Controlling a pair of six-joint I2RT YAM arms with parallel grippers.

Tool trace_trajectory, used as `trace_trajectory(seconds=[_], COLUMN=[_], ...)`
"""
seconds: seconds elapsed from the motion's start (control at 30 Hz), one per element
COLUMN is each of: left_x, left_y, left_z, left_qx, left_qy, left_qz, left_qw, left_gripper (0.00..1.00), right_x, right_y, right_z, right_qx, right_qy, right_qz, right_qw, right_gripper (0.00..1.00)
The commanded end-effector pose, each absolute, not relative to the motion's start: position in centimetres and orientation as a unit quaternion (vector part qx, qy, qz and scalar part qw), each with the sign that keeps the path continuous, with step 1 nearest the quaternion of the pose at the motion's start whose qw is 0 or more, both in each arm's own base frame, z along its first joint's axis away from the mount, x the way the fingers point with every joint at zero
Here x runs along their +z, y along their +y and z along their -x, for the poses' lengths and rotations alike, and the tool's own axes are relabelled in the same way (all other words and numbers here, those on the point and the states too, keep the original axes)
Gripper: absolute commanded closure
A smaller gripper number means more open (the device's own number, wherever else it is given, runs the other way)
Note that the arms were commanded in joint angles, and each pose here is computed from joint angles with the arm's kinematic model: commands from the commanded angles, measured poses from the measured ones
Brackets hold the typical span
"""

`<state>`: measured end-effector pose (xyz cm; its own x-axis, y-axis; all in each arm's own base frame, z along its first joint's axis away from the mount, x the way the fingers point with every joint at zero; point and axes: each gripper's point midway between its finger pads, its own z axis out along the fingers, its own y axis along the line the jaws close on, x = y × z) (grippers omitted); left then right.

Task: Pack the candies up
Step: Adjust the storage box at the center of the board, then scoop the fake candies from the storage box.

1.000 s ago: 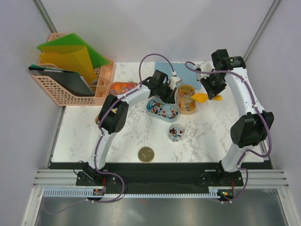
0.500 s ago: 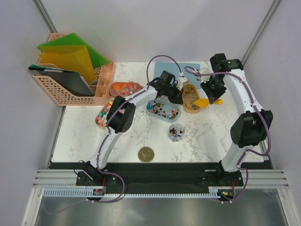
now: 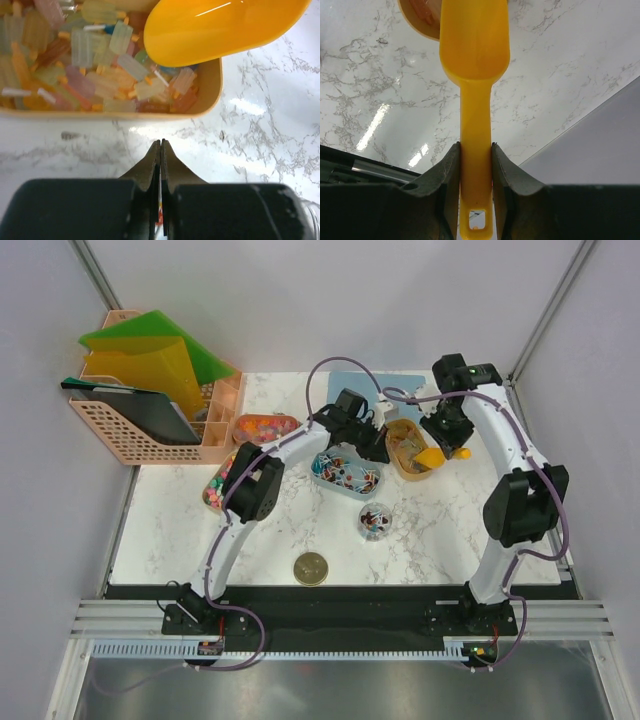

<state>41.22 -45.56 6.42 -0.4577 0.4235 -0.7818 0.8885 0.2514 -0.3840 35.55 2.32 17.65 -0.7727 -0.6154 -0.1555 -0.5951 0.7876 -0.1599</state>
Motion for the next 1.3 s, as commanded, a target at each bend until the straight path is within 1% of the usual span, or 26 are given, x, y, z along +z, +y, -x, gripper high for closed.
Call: trace_trajectory(seconds=[0.0, 0.03, 0.27, 0.47, 0.57, 0.93, 1.27], left_x=[12.5, 13.0, 14.1, 13.8, 13.9, 13.5, 13.1], left_y=[-43.2, -42.4, -36.7, -33.7, -33.3, -32.1, -31.6], left_z=[-42.1, -41.8, -43.9, -44.8, -44.6, -43.7, -43.7], left_qx=[-0.435, -0.432, -0.417, -0.406, -0.405, -0.412, -0.419], left_qy=[0.724, 0.726, 0.756, 0.766, 0.764, 0.762, 0.764], left_qz=[-0.430, -0.429, -0.378, -0.359, -0.363, -0.363, -0.356], left_qw=[0.317, 0.320, 0.334, 0.344, 0.346, 0.344, 0.338], left_gripper=[0.97, 0.97, 0.96, 0.96, 0.96, 0.95, 0.95], right_x=[17.9, 17.7, 16.6, 15.8, 14.8, 12.7, 12.0], right_y=[2.5, 2.6, 2.5, 1.7, 1.7, 2.9, 3.9], right_z=[-33.5, -33.5, -33.4, -32.9, -33.2, -35.3, -38.4], right_qx=[-0.067, -0.069, -0.096, -0.116, -0.120, -0.148, -0.164], right_qy=[0.935, 0.934, 0.930, 0.929, 0.927, 0.915, 0.914], right_qz=[0.345, 0.347, 0.354, 0.351, 0.355, 0.374, 0.370], right_qw=[0.048, 0.045, 0.017, -0.006, -0.024, -0.047, -0.031], right_gripper=[1.00, 1.00, 1.00, 1.00, 1.00, 1.00, 1.00])
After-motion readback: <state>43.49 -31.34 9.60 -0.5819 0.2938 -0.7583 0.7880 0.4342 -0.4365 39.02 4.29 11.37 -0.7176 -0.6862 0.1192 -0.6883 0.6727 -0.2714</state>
